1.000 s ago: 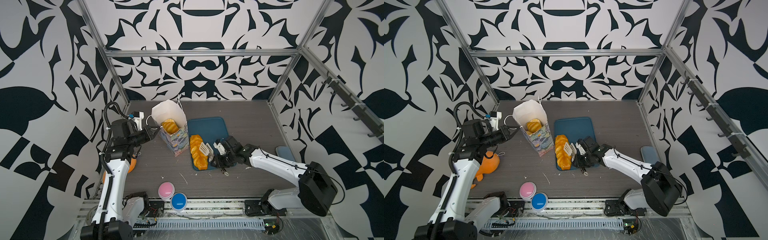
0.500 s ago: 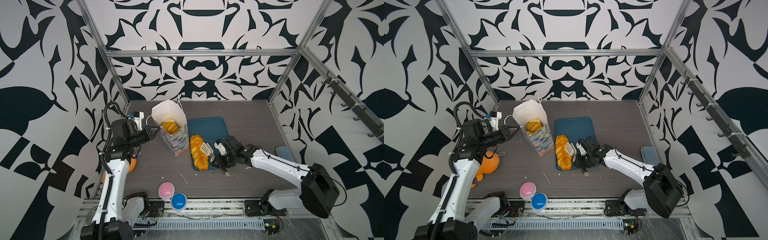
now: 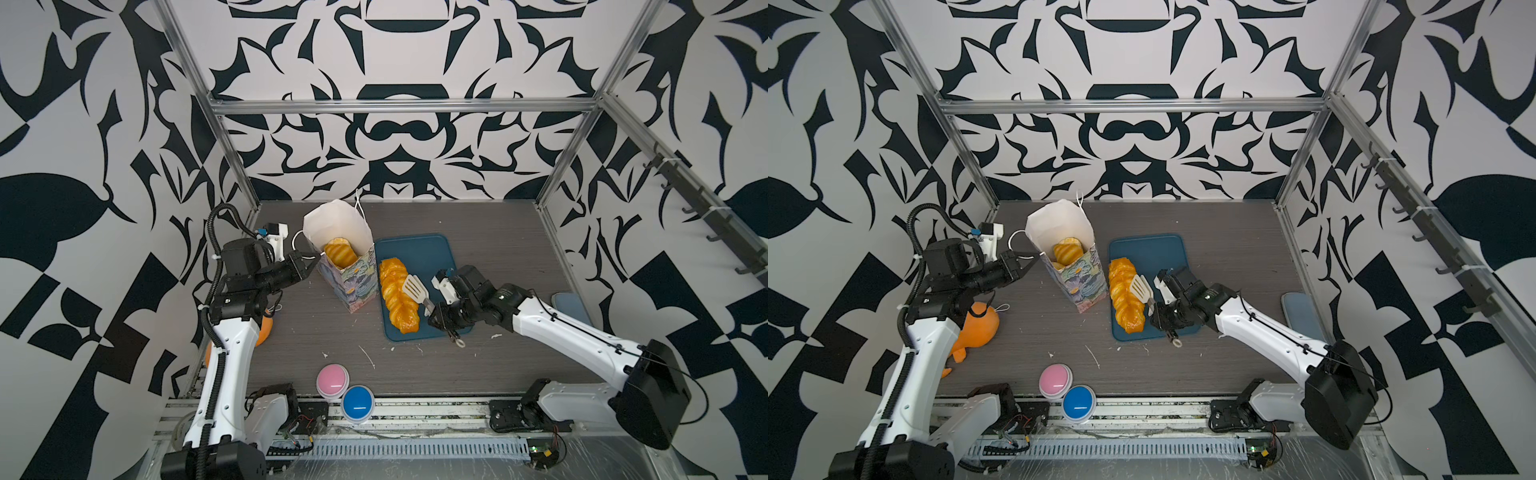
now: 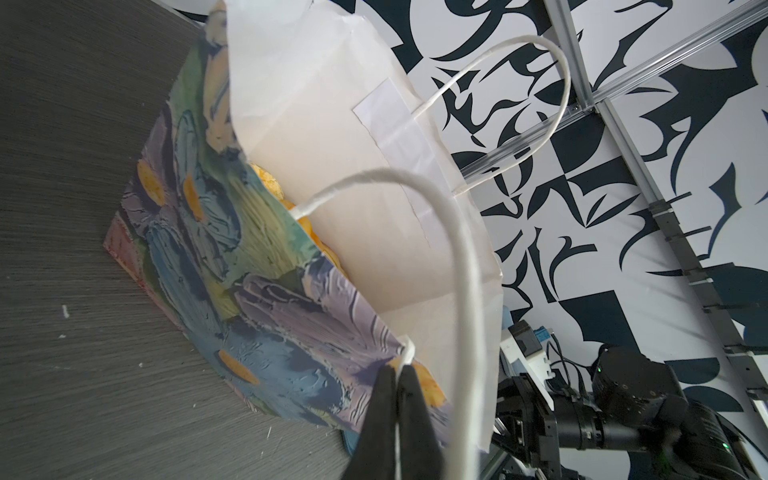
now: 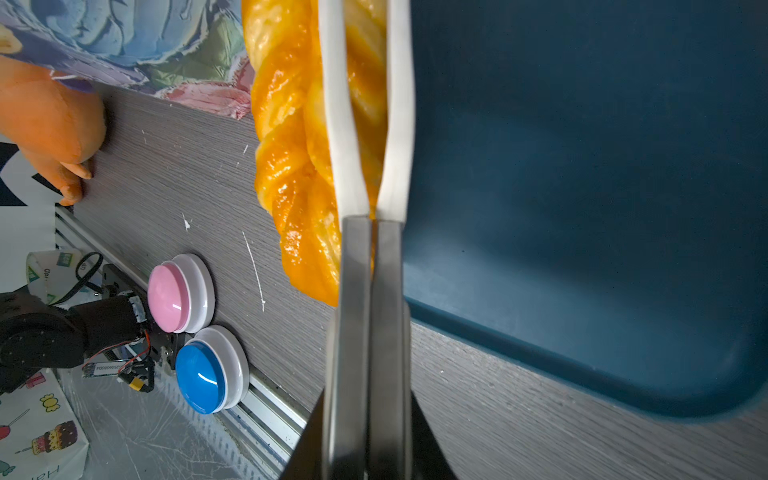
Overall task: Place the fake bread into the paper bag
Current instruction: 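Lift the twisted bread off the tray with the right gripper's tongs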
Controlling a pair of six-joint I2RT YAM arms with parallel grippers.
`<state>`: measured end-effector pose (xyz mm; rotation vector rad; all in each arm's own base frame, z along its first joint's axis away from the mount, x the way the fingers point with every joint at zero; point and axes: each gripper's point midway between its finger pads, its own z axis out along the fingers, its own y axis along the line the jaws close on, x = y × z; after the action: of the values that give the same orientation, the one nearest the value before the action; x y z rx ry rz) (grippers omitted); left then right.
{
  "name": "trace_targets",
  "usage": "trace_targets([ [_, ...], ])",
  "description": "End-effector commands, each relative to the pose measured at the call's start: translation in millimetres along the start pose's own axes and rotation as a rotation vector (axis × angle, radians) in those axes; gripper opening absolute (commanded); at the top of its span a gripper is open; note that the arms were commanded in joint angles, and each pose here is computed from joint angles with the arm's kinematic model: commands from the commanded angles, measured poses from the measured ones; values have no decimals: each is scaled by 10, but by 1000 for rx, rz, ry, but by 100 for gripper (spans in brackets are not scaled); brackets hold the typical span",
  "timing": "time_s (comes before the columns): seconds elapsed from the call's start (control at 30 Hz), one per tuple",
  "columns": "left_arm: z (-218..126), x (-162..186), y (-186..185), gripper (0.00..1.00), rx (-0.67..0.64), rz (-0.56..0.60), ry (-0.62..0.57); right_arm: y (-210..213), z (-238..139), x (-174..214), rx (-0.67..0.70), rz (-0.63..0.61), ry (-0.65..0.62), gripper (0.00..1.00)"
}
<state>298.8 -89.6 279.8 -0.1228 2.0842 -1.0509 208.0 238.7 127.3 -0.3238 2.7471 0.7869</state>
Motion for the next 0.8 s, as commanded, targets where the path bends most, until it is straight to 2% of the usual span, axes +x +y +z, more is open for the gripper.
trace_targets([
  [0.0, -14, 21, -11, 0, 7, -5, 5, 166, -313, -305, -29, -65, -122, 25],
  [0.4, -17, 27, -15, 0, 8, -4, 6, 210, -667, -521, 5, -122, -193, 24],
  [0.77, -26, 14, -27, 0, 7, 0, 4, 471, -1049, -741, -35, -166, -275, 24],
])
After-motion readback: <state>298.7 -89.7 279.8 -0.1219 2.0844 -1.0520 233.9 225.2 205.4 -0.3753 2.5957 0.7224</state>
